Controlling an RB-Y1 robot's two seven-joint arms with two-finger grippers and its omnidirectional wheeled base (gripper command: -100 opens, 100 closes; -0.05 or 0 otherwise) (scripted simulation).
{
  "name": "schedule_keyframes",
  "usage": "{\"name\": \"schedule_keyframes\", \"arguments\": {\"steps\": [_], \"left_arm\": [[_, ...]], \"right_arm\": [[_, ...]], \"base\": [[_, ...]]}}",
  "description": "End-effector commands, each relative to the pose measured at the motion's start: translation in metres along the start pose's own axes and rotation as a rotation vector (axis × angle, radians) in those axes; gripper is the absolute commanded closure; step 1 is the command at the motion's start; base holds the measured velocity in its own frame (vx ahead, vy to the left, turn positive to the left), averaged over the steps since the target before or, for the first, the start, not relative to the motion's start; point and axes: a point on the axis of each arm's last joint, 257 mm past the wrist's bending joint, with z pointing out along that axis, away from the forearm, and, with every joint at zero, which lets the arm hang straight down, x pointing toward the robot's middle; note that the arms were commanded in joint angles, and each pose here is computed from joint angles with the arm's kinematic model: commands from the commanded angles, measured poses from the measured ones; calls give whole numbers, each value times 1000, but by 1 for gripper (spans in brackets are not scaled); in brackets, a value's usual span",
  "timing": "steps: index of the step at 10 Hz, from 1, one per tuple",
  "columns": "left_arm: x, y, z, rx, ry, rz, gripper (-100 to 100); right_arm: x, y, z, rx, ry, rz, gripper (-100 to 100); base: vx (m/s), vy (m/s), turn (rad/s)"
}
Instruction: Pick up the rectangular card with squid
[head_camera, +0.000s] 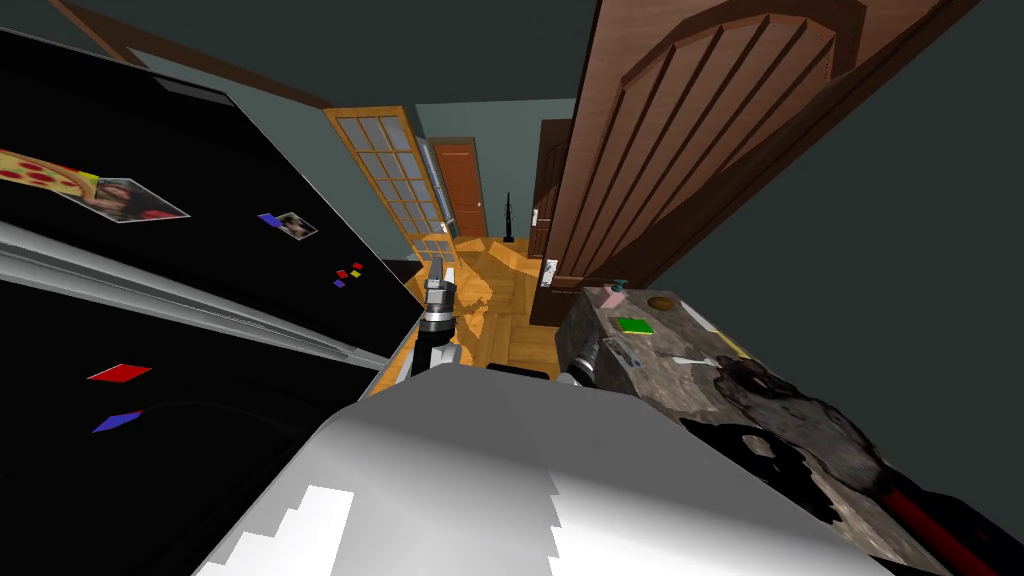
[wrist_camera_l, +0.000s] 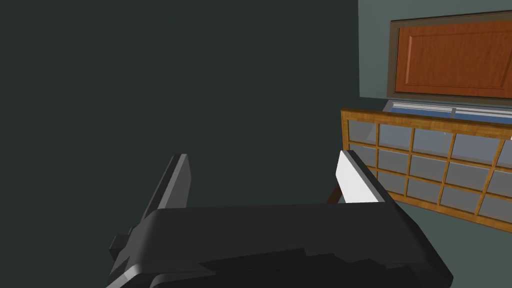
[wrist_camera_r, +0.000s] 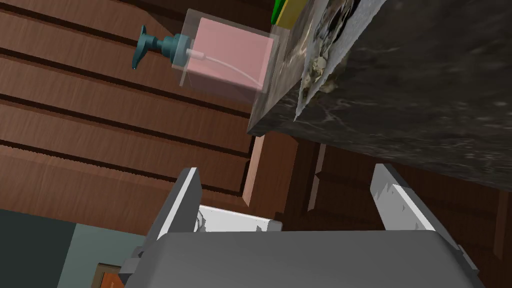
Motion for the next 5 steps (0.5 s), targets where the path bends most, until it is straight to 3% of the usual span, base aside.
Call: {"name": "schedule_keyframes", "arguments": {"steps": [1,4,5], "left_arm": [[0,0,0,0,0,0,0],[0,0,0,0,0,0,0],[0,0,0,0,0,0,0]], "right_arm": [[-16,0,-1,15,-67,-91,-100],[-43,-4,-5,48,-169,-236,-100],[-43,-4,-5,51,-168,-268,-100]], "base": [[-12,-4,-15],[9,-6,1],[0,0,0]]}}
